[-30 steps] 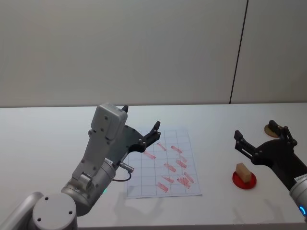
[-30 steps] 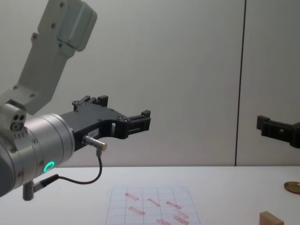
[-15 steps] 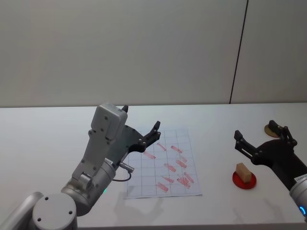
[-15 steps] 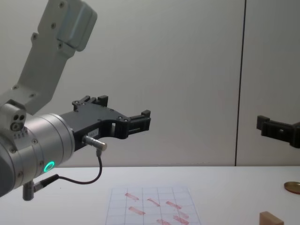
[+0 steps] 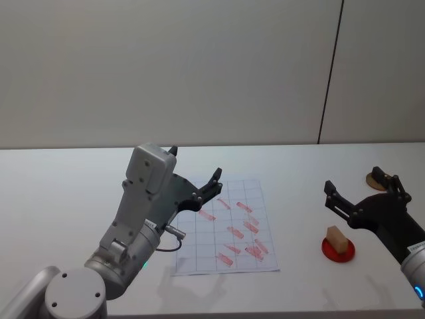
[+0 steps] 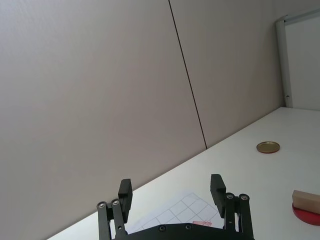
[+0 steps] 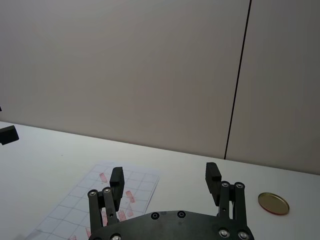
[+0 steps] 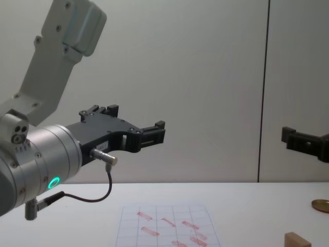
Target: Use the one hand to pick up the stamp and affix it onto the A4 paper.
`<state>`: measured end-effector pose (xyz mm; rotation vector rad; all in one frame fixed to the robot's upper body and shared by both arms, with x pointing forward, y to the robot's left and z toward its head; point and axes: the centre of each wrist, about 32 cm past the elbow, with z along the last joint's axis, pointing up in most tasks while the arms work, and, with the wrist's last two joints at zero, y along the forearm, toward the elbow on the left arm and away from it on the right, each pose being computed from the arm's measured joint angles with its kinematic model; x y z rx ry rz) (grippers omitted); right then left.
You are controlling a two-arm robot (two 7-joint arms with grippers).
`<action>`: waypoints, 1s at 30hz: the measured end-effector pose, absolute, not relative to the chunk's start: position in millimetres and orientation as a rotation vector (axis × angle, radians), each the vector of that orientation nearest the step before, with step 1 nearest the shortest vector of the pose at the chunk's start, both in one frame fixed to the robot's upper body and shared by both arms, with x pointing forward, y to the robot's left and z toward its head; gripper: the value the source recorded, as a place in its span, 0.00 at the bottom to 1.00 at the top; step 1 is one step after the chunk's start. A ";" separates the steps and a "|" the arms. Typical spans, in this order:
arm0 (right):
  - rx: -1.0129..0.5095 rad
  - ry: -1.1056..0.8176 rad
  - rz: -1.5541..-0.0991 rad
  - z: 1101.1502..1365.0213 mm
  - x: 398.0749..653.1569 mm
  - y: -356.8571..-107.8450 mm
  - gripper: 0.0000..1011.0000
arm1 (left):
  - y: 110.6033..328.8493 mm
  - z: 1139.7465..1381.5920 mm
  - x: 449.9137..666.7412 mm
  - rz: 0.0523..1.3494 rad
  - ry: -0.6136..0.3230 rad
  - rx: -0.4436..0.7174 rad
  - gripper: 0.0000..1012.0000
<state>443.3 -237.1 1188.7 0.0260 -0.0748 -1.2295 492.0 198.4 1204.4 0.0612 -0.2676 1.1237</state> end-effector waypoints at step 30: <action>-0.154 0.005 -1.295 1168.2 481.6 -238.0 0.99 | 198.4 1204.4 492.0 1.124 -0.268 0.061 0.98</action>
